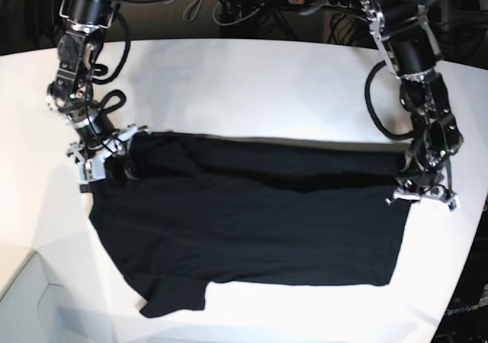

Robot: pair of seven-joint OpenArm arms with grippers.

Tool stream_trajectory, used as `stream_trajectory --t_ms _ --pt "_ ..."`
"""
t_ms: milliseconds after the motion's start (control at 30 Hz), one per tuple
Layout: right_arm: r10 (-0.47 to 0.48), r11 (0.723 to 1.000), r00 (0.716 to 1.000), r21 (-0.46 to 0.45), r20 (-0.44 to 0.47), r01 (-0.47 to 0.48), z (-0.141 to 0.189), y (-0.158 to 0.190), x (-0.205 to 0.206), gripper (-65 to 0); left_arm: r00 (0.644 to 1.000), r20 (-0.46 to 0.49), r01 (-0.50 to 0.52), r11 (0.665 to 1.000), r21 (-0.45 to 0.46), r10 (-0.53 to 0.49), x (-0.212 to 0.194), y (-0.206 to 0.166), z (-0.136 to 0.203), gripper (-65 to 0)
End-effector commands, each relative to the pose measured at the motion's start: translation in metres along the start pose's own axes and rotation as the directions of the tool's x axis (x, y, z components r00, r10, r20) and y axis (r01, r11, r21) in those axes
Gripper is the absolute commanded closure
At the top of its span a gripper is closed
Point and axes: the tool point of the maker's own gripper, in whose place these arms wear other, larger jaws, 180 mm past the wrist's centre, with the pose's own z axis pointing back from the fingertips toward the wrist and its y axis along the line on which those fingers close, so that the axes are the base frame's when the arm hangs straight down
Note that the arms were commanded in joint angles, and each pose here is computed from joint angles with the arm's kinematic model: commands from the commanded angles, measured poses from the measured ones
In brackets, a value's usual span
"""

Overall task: Layout the t-shirt on the table in an organized manner, then fold the t-shirt properly
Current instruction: 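Lift the shoulder edge with both grippers and pull it toward the hem, then drag the held shoulder edge with both grippers away from the hem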

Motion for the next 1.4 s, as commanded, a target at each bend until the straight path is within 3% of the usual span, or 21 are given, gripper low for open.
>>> stream_trajectory --t_ms 0,133,333,467,733,967,1200,1367 --pt "0.015 1.000 0.997 -0.004 0.072 -0.015 0.000 -0.006 0.024 -27.8 0.998 0.068 0.009 1.000 -0.013 -0.008 0.027 -0.004 0.002 -14.3" --pt "0.036 0.999 0.995 -0.018 0.088 -0.035 0.005 -0.011 0.032 -38.0 0.997 0.074 0.009 1.000 -0.019 -0.008 0.031 -0.005 0.003 -28.4" --pt "0.056 0.990 0.984 -0.135 0.169 -0.034 0.032 -0.040 0.061 -39.1 0.986 0.164 0.027 0.999 -0.040 -0.020 0.060 -0.015 0.021 -39.6" --pt "0.050 0.983 0.988 -0.182 0.143 -0.023 0.050 -0.054 0.047 -39.2 0.980 0.190 0.060 0.998 -0.026 -0.054 0.054 -0.006 0.037 -39.8" --pt "0.018 0.981 0.997 -0.193 0.074 -0.003 0.068 -0.052 0.011 -39.2 0.998 0.057 0.012 0.997 0.079 -0.016 0.009 0.050 0.021 -39.9" --pt "0.010 0.982 0.999 -0.191 0.047 -0.001 0.073 -0.050 -0.001 -39.2 0.997 0.069 0.030 0.997 0.073 -0.035 -0.003 0.046 0.012 -39.9" --pt "0.012 0.981 1.000 -0.195 0.020 -0.008 0.079 -0.051 -0.010 -39.4 0.997 -0.008 0.083 0.995 0.057 -0.082 -0.040 0.038 -0.003 -37.1" --pt "-0.007 0.981 1.000 -0.195 -0.030 0.000 0.080 -0.062 -0.029 -39.6 0.996 0.015 0.091 0.994 0.060 -0.092 -0.045 0.040 -0.006 -12.5"
